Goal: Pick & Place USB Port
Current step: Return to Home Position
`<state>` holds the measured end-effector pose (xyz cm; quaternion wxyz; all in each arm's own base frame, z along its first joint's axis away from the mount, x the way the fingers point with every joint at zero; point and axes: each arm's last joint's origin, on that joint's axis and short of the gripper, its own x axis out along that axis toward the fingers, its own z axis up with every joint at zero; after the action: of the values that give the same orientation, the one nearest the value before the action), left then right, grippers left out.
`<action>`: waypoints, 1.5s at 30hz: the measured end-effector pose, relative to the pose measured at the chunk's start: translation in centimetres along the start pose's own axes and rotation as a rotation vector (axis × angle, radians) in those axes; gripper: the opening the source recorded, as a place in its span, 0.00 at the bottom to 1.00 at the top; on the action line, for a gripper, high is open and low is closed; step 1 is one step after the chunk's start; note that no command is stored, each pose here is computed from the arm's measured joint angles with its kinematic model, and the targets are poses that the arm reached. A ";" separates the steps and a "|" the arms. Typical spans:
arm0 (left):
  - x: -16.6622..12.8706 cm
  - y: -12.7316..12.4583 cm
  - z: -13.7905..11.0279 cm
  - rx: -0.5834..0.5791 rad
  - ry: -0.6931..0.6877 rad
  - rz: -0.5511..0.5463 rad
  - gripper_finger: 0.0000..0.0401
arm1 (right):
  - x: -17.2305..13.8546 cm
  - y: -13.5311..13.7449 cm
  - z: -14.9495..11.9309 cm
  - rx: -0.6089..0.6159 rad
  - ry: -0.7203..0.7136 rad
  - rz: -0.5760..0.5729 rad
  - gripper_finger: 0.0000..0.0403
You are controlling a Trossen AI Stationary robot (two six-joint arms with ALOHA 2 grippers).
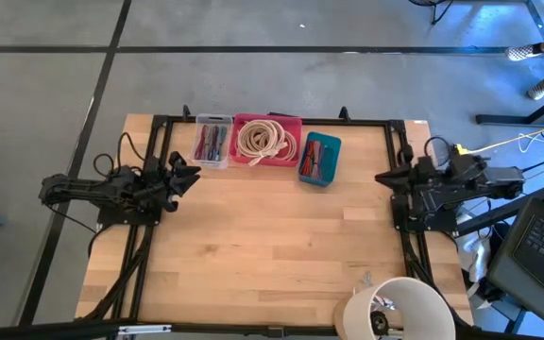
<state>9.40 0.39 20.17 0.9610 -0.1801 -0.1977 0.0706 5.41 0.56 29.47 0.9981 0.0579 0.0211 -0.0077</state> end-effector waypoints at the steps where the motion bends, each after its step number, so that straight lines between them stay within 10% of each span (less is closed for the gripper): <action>1: 0.0 0.0 0.0 0.000 0.000 0.000 0.32 | 0.4 0.0 -0.5 0.000 -0.005 -0.012 0.08; 20: 0.0 0.0 0.0 0.002 0.004 0.002 0.32 | 4.8 -0.5 -12.2 0.081 -0.079 -0.010 0.08; 45: 0.0 0.0 -0.1 0.002 0.007 0.003 0.32 | 4.9 -1.5 -12.3 -0.095 -0.078 0.003 0.08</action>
<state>9.42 0.39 20.10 0.9617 -0.1797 -0.1940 0.0715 9.77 0.43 16.91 0.9998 0.0102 -0.0175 -0.0075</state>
